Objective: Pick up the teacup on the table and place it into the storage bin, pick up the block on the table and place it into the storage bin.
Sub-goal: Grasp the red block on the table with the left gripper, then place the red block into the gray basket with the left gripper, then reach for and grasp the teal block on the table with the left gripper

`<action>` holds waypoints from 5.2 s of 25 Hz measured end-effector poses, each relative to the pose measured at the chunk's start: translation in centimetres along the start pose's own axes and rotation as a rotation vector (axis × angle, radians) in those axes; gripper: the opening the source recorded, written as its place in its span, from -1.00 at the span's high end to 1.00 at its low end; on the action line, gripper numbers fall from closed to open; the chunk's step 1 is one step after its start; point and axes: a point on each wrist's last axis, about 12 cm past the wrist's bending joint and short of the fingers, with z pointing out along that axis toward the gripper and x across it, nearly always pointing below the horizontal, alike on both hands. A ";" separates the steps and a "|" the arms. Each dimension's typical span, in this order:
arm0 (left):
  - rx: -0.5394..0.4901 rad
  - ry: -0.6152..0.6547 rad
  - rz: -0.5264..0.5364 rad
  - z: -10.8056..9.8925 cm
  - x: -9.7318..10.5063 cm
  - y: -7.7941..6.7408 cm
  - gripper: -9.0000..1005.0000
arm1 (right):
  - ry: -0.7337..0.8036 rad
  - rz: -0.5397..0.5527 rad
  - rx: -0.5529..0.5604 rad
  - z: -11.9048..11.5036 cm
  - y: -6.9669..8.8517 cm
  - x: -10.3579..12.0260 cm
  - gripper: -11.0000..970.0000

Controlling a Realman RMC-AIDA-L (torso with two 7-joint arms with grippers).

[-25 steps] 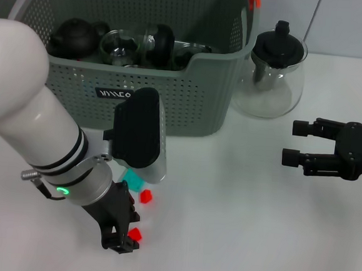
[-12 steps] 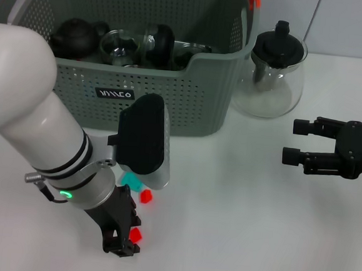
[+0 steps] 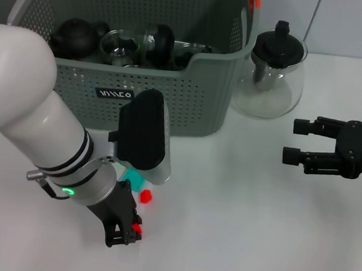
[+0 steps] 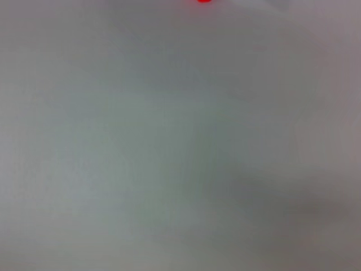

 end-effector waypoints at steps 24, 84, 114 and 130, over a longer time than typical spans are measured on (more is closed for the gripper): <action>-0.052 -0.684 -0.507 -15.4 1.6 6.0 0.58 | -0.007 -0.003 -0.001 -0.2 0.0 -0.2 -0.95; -0.084 -0.735 -0.373 -5.6 12.1 1.8 -0.69 | 0.071 -0.068 -0.118 3.0 0.3 -3.0 -0.95; -0.077 0.113 0.483 -3.9 -2.3 5.2 -0.69 | 0.036 0.154 -0.046 3.7 0.2 -0.9 -0.95; -0.072 0.198 0.598 -0.8 -3.8 5.4 -0.68 | 0.023 0.145 -0.041 4.0 0.3 -0.7 -0.95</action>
